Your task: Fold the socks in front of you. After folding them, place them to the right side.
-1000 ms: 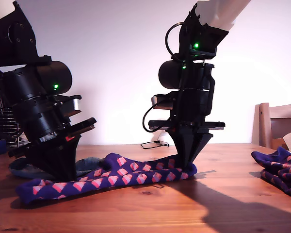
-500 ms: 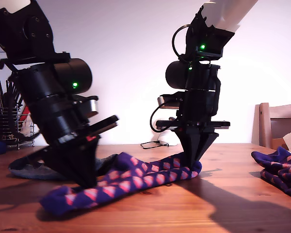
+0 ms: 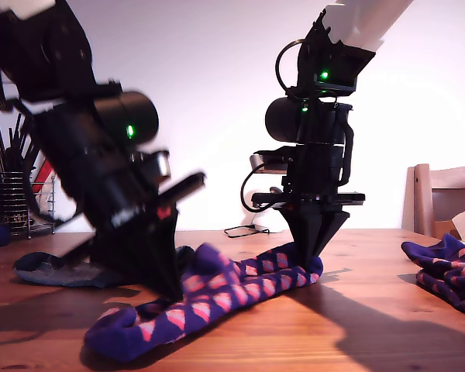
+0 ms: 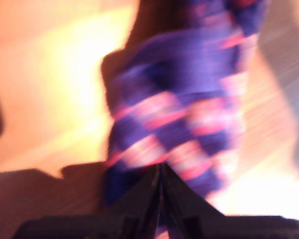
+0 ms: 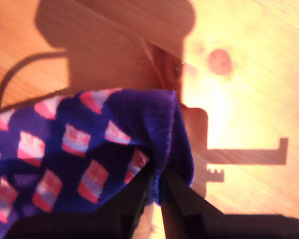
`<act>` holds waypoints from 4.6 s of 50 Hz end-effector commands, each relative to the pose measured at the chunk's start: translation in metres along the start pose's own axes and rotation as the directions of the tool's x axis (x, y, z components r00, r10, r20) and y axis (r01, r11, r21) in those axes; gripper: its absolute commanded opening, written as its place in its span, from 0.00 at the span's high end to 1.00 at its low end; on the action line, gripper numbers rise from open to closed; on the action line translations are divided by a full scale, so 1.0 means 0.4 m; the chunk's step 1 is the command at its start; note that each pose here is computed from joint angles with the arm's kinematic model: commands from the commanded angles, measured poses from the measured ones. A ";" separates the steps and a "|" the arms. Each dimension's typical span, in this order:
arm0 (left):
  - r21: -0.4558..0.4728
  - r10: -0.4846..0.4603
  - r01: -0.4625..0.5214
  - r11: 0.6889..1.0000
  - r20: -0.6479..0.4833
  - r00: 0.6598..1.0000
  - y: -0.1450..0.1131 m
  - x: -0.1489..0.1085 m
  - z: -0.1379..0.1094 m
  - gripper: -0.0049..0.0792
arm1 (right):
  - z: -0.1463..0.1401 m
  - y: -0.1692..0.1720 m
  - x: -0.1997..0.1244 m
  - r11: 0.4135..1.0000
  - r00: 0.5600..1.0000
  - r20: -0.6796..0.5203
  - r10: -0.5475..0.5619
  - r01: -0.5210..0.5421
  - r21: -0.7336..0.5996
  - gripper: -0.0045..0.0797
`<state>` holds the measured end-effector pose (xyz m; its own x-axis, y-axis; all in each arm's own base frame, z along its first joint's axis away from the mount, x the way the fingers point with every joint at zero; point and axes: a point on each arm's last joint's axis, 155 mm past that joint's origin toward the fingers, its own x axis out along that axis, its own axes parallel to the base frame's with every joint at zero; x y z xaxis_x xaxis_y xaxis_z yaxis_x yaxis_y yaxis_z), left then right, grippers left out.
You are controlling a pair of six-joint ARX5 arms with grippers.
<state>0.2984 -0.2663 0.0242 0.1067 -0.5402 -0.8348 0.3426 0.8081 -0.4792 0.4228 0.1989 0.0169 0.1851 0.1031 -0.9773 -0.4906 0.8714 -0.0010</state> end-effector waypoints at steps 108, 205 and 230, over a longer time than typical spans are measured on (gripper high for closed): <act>0.468 -0.198 0.102 0.878 0.161 0.967 0.051 0.104 0.137 0.97 | -0.022 0.010 -0.002 0.997 0.998 -0.024 0.057 -0.058 -0.041 0.96; 0.227 -0.210 0.164 0.960 0.197 0.958 -0.117 0.170 0.128 0.97 | -0.082 0.195 -0.267 0.972 0.988 -0.009 0.156 -0.155 -0.177 0.96; 0.212 -0.358 0.329 0.920 0.115 0.927 -0.237 0.169 0.081 0.97 | -0.147 0.130 -0.290 0.983 0.993 -0.095 0.070 -0.085 -0.164 0.96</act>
<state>0.3083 -0.3875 0.0330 0.1073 -0.8183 -0.5647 0.5629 0.5182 -0.6439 0.3284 0.2067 0.1173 0.0769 0.1234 -0.9894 -0.6377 0.7689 0.0464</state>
